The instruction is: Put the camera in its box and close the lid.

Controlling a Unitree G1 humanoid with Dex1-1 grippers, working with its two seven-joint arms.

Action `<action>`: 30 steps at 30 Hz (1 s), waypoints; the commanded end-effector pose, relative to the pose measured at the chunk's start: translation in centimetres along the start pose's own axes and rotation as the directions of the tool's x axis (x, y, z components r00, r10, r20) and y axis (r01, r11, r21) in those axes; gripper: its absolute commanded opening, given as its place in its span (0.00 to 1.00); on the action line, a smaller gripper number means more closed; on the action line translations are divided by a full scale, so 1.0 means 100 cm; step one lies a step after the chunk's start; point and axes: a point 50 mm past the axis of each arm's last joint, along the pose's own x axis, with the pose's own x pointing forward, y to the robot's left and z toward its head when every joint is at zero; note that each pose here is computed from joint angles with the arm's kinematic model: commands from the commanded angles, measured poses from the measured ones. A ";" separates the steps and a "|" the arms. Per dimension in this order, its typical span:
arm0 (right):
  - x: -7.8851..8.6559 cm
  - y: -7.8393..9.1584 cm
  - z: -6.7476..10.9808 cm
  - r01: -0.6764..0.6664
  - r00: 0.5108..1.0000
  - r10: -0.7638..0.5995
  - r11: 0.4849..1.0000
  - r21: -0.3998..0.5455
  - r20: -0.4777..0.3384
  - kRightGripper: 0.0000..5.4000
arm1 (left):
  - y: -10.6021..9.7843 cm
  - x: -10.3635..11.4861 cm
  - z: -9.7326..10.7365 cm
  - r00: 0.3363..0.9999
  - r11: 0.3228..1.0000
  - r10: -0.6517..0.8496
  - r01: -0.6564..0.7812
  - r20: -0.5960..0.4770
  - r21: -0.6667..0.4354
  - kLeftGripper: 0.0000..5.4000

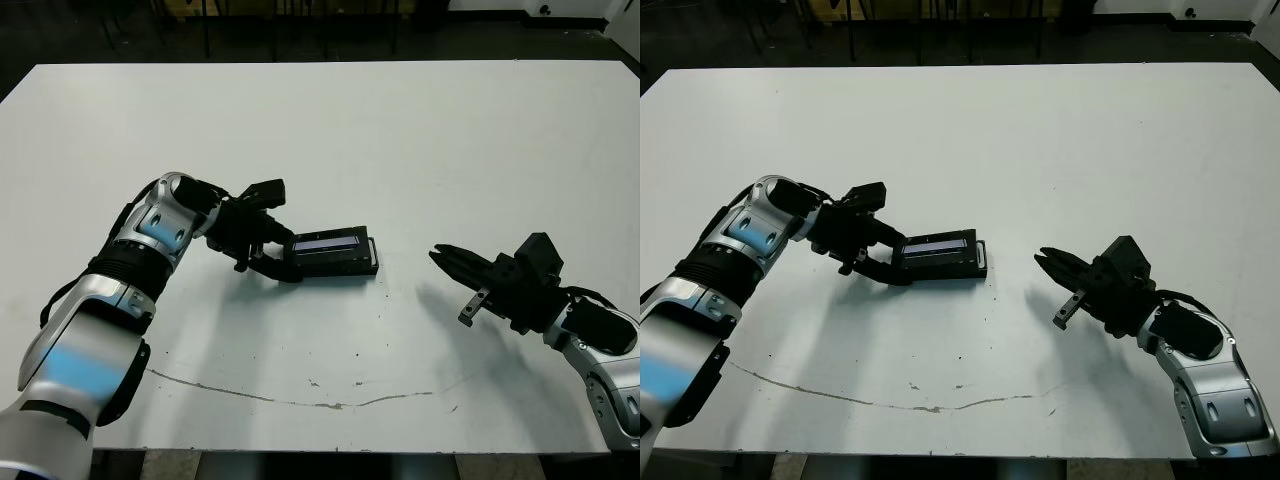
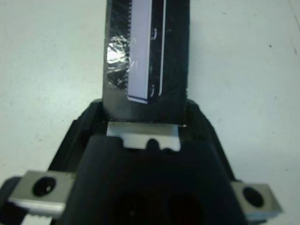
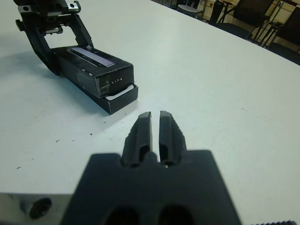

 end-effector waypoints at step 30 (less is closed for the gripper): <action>-0.005 0.004 -0.006 0.004 1.000 -0.003 1.000 0.015 -0.027 0.00 | -0.016 0.068 0.012 0.975 0.977 -0.212 0.211 -0.068 -0.031 0.49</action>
